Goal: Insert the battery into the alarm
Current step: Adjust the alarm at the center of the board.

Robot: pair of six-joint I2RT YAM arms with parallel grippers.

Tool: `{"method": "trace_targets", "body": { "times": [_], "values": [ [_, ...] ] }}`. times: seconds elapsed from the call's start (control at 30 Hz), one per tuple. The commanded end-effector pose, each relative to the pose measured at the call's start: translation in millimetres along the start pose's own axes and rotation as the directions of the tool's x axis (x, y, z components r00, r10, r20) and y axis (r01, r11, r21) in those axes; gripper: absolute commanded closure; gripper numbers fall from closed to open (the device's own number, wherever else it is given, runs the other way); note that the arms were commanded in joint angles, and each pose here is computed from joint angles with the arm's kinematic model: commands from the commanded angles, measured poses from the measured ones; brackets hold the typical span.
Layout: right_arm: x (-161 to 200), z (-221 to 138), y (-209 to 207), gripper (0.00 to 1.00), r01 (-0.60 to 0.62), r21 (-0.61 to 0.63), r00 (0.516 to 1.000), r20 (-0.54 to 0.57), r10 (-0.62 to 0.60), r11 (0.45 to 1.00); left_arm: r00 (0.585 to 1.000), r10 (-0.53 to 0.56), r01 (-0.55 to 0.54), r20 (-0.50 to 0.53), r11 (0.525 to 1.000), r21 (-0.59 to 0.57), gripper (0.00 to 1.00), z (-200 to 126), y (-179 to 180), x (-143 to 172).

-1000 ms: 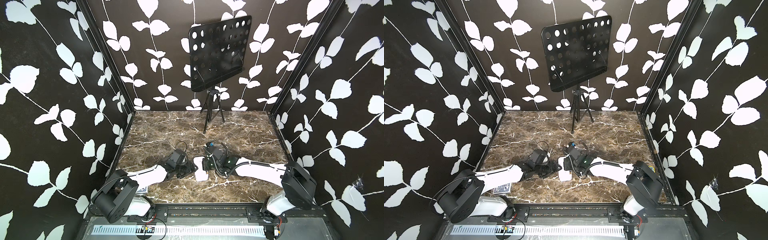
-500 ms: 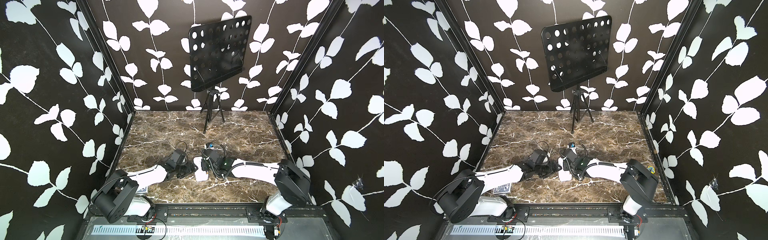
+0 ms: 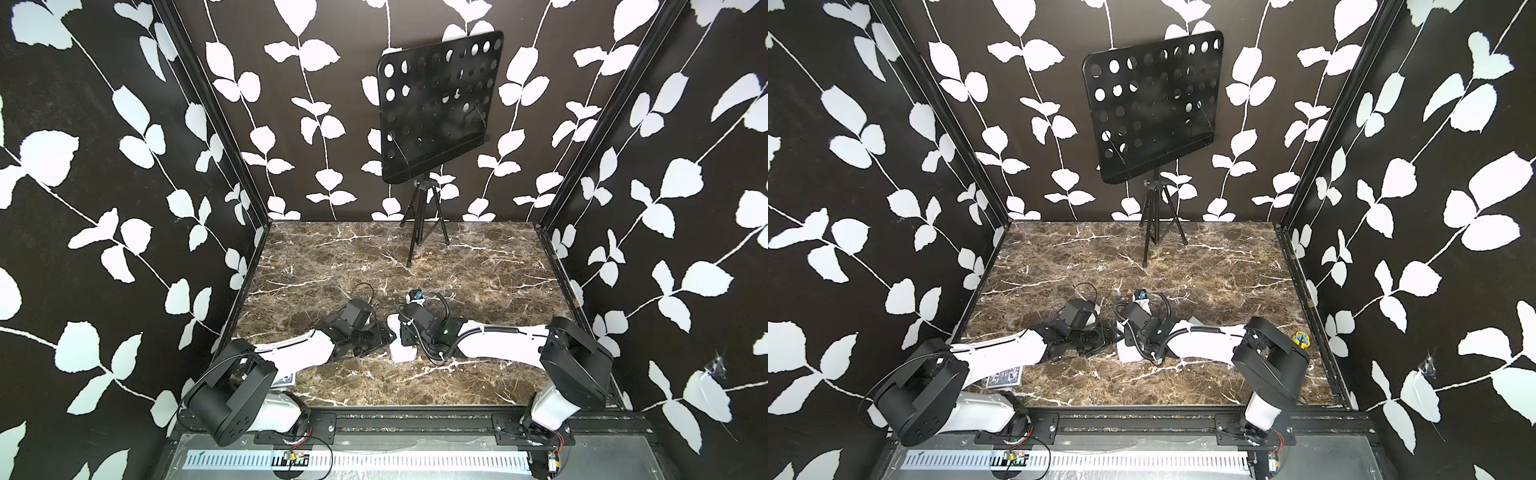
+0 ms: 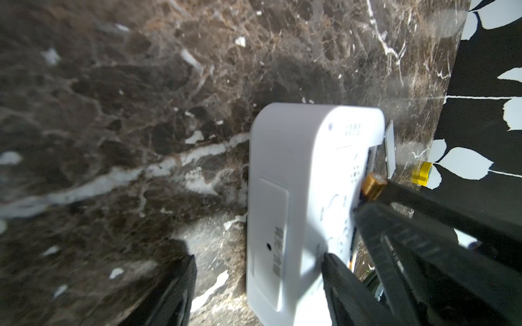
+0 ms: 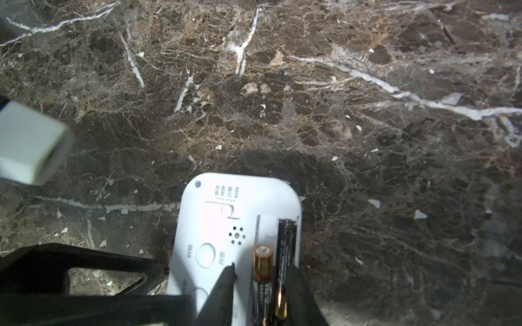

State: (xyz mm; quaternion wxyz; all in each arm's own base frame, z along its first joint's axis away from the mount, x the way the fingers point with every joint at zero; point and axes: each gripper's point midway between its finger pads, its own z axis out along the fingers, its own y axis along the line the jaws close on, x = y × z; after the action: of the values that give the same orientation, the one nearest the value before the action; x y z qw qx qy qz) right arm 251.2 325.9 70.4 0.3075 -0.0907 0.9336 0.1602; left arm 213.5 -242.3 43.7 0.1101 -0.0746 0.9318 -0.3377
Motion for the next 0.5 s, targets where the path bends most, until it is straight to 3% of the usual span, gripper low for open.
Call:
{"method": "trace_targets", "body": {
  "times": [0.0,0.27,0.37,0.47],
  "values": [
    [4,-8,-13,0.62,0.008,0.046,1.0,0.008,-0.009,0.999,1.0,-0.005,0.005,0.021,1.0,0.002,0.28,1,0,-3],
    [-15,-52,-25,0.57,0.021,0.041,0.997,0.075,-0.024,0.999,0.993,-0.026,0.022,0.115,0.999,0.041,0.33,-2,-17,-29],
    [2,-47,-38,0.62,0.052,0.073,0.998,0.026,-0.054,0.996,0.983,-0.061,0.06,0.174,0.998,0.013,0.42,-5,-8,-37],
    [20,-35,-47,0.67,0.064,0.091,0.998,-0.028,-0.061,0.994,0.966,-0.079,0.083,0.246,0.997,-0.005,0.58,-12,-2,-47]
  ]
}}
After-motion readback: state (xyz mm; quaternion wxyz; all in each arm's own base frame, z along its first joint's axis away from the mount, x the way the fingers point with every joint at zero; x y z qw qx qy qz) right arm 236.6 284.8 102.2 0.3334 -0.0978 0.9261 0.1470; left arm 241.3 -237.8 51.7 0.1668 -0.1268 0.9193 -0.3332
